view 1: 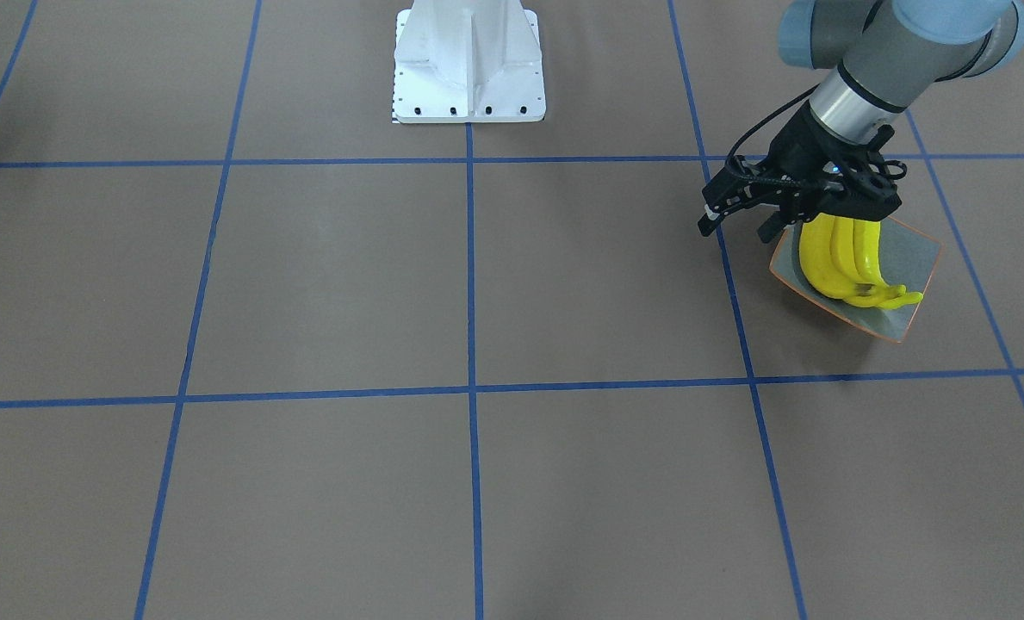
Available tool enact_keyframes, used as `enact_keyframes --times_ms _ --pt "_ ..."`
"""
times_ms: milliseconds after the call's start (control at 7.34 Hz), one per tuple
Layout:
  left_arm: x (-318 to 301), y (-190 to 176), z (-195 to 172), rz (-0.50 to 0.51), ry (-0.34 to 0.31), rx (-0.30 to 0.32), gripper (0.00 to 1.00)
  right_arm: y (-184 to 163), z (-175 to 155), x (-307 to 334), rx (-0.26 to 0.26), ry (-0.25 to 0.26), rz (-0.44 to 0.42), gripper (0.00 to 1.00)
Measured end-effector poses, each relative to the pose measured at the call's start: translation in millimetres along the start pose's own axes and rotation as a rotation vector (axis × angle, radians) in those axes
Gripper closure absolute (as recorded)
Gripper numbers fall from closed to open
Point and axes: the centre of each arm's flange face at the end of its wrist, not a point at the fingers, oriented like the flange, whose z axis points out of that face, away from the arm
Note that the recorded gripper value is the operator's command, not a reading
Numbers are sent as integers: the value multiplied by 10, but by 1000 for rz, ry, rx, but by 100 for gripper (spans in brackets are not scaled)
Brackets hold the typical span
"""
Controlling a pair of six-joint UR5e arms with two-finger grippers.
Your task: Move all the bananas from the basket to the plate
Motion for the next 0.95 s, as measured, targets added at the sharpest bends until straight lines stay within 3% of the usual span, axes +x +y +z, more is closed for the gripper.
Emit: enact_keyframes --times_ms 273,954 --pt "5 2 -17 2 2 1 0 14 20 0 -4 -15 4 98" --pt "-20 20 -72 1 4 6 0 -93 -96 -97 -14 -102 23 100"
